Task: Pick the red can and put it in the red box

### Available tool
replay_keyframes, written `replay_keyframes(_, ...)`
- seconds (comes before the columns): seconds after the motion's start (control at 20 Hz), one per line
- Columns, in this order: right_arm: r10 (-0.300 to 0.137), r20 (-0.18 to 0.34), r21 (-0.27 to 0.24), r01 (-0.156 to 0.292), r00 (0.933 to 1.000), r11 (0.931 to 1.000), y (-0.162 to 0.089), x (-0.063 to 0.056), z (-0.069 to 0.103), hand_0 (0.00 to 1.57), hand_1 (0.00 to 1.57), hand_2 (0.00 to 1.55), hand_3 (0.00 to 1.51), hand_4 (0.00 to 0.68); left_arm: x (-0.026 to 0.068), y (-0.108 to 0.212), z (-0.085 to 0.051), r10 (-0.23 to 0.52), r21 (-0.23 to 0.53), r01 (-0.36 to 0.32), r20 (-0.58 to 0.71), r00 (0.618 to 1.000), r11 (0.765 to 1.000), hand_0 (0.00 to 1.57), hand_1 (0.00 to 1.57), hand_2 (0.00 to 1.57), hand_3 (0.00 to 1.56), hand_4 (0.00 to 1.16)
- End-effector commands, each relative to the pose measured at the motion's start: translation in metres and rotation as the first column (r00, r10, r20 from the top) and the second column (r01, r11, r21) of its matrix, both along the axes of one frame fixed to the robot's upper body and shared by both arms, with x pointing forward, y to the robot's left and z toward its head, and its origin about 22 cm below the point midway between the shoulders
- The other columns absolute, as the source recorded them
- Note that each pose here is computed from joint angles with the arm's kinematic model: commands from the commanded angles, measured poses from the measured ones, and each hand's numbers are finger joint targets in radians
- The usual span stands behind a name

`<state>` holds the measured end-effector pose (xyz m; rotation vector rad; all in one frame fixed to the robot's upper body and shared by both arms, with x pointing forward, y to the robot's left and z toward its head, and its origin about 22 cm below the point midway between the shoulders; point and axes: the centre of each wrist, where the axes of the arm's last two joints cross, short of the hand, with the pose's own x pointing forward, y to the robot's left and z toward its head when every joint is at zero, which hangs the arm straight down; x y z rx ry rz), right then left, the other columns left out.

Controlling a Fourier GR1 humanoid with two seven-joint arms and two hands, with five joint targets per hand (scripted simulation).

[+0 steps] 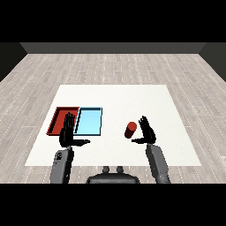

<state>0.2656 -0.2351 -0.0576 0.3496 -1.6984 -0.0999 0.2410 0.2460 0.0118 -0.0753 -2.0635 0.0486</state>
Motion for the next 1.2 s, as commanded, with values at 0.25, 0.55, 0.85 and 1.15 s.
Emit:
replay_keyframes(0.25,0.018,-0.018,0.009,-0.018,0.9997,0.9998,0.024,0.013,0.025,0.0,0.0,0.0,0.0,0.0,0.0038,0.002,0.0,-0.03,-0.016,0.03,0.017,0.999,0.999,0.0,0.0,0.0,0.0,0.0)
replay_keyframes(0.55,-0.009,-0.052,-0.014,0.008,0.9986,0.9999,0.021,0.018,-0.014,0.0,0.0,0.0,0.0,0.0,0.0127,0.005,0.008,-0.013,-0.017,0.014,0.024,1.0,1.0,0.0,0.0,0.0,0.0,0.0)
replay_keyframes(0.85,-0.011,-0.063,-0.009,0.01,0.9979,0.9999,0.024,0.02,-0.008,0.0,0.0,0.0,0.0,0.0,-0.0222,-0.005,0.016,-0.002,-0.019,0.003,0.044,0.999,1.0,0.0,0.0,0.0,0.0,0.0)
replay_keyframes(1.15,-0.012,-0.057,-0.008,0.011,0.9983,0.9999,0.025,0.031,0.0,0.0,0.0,0.0,0.0,0.0,0.0046,0.0,0.005,0.0,-0.01,-0.001,-0.004,1.0,1.0,0.0,0.0,0.0,0.0,0.0)
